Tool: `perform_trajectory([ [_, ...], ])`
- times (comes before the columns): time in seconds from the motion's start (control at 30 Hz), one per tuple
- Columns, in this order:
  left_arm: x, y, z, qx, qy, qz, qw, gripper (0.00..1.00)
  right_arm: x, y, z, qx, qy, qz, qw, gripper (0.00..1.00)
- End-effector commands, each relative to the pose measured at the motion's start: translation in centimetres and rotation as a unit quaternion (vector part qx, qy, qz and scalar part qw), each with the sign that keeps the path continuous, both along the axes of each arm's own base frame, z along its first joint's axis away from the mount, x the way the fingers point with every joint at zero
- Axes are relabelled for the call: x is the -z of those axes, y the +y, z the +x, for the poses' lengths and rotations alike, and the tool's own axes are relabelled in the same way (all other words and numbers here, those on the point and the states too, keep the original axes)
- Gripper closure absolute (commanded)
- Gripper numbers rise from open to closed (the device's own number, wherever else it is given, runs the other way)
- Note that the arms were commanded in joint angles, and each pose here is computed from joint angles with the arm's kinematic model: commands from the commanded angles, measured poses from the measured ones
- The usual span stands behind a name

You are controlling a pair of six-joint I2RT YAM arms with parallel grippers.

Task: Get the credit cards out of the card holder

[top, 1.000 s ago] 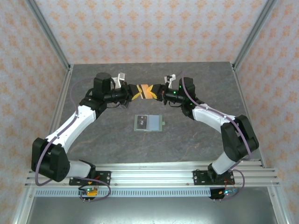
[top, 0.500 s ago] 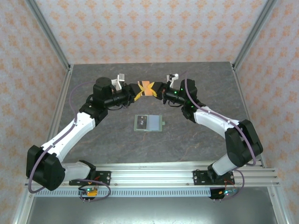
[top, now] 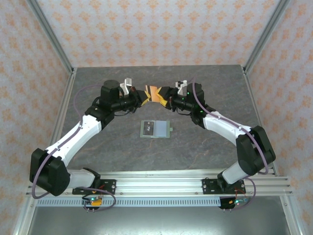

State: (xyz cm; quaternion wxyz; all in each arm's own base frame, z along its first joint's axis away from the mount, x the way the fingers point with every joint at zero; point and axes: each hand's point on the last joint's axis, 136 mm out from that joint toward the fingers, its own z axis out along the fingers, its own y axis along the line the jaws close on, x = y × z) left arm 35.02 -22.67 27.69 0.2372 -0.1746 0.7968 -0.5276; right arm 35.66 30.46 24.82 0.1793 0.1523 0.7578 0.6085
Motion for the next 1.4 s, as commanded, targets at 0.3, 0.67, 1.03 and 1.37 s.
perform_trajectory([
  [0.3, 6.4, 12.0, 0.4, -0.019, 0.039, 0.442, 0.896, 0.99, 6.3, -4.9, -0.4, 0.054, 0.036, -0.224, 0.972, 0.19],
  [0.67, 7.3, 20.3, 4.0, -0.086, 0.117, 0.626, 0.766, 1.0, 6.8, -5.4, -1.1, 0.048, 0.036, -0.241, 0.969, 0.07],
  [1.03, 10.9, 19.6, 7.7, -0.002, 0.116, 0.639, 0.761, 1.0, 7.1, -5.2, -1.3, 0.045, 0.043, -0.234, 0.97, 0.06],
  [1.37, 12.0, 17.9, 9.9, 0.076, 0.061, 0.62, 0.778, 1.0, 7.1, -5.1, -1.3, 0.046, 0.051, -0.231, 0.971, 0.06],
])
